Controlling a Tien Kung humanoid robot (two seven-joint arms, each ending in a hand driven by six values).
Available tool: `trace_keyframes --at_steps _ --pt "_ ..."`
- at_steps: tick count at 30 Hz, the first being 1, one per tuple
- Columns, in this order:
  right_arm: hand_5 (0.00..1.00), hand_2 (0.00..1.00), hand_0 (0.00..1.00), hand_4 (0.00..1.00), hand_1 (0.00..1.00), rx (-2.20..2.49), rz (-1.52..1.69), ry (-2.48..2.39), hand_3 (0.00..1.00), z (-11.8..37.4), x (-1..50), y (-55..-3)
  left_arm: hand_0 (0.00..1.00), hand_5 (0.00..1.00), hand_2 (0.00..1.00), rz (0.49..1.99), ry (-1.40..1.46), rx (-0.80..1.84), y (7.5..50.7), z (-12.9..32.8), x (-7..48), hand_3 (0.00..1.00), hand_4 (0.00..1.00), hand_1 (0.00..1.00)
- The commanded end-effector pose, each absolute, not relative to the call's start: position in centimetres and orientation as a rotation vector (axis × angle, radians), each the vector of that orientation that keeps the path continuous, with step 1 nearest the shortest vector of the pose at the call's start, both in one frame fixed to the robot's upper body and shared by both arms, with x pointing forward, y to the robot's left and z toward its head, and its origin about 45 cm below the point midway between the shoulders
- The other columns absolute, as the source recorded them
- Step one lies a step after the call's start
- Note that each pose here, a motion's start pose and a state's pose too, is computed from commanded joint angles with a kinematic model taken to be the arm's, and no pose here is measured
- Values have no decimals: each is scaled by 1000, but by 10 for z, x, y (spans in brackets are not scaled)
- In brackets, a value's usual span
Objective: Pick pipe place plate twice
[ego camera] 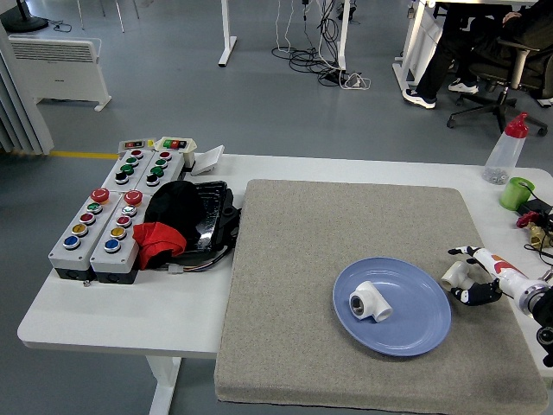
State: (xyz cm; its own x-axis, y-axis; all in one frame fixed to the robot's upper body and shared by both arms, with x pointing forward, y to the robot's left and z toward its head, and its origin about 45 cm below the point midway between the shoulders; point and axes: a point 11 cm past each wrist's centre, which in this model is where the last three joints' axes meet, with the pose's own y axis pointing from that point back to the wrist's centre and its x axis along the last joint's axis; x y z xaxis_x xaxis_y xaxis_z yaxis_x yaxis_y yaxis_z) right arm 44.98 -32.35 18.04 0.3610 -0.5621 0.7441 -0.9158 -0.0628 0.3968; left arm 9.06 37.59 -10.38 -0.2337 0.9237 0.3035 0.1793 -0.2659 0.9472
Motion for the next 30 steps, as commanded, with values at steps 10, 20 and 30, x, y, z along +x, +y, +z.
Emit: trace_keyframes --at_steps 10,20,30 --pt "265 868 783 701 776 1745 484 -1310 806 174 450 -323 608 998 594 1557 1363 1404 376 -104 91 604 580 573" --pt "181 683 530 602 610 1731 512 -1344 701 175 450 -326 608 998 595 1556 1360 1404 376 -104 92 604 580 572" --pt "161 610 403 564 522 1738 517 -1348 662 176 448 -328 608 998 595 1556 1361 1404 376 -104 92 603 581 573"
